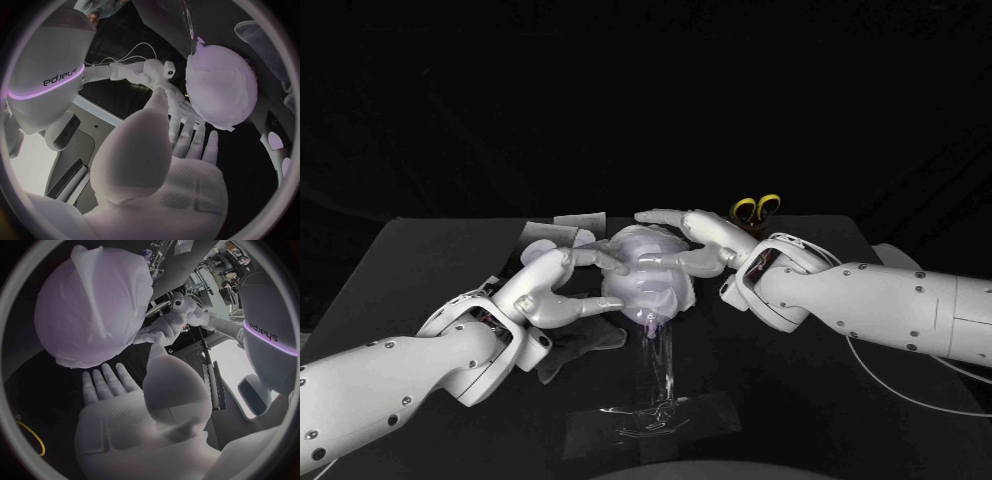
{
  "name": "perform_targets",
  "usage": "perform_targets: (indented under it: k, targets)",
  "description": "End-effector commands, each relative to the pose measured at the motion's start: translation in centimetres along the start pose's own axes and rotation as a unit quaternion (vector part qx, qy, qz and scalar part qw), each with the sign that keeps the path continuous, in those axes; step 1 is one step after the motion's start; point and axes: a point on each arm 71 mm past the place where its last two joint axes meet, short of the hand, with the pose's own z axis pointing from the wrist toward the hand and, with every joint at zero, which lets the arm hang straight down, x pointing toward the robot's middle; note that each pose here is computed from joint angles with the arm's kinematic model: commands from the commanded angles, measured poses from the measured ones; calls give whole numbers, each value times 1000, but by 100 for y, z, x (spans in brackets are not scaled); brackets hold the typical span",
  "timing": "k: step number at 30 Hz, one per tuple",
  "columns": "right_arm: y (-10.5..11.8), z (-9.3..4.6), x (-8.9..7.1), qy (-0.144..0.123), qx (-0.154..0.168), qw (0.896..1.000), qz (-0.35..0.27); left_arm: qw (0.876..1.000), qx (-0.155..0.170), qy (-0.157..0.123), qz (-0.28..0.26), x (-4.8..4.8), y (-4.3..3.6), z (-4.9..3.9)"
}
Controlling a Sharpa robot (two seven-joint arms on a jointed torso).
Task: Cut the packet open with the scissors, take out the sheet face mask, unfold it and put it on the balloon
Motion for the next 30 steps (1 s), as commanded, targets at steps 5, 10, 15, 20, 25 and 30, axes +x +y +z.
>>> perform_targets:
  k: [5,10,15,20,25,30]
  targets:
    - [33,103,20,33,0,999,-27,998,42,7,40,35,-67,-9]
    - [23,175,22,52,10,998,-38,998,40,1,38,18,-63,-25]
    - [2,227,44,74,20,996,-46,999,38,-8,33,-9,-56,-44]
    - [-2,266,78,98,28,994,-50,999,28,-24,23,-74,-24,-87]
    - [-19,273,85,108,34,992,-52,999,17,-37,17,-137,20,-129]
    - [-60,283,71,106,43,992,-57,999,9,-44,14,-178,51,-157]
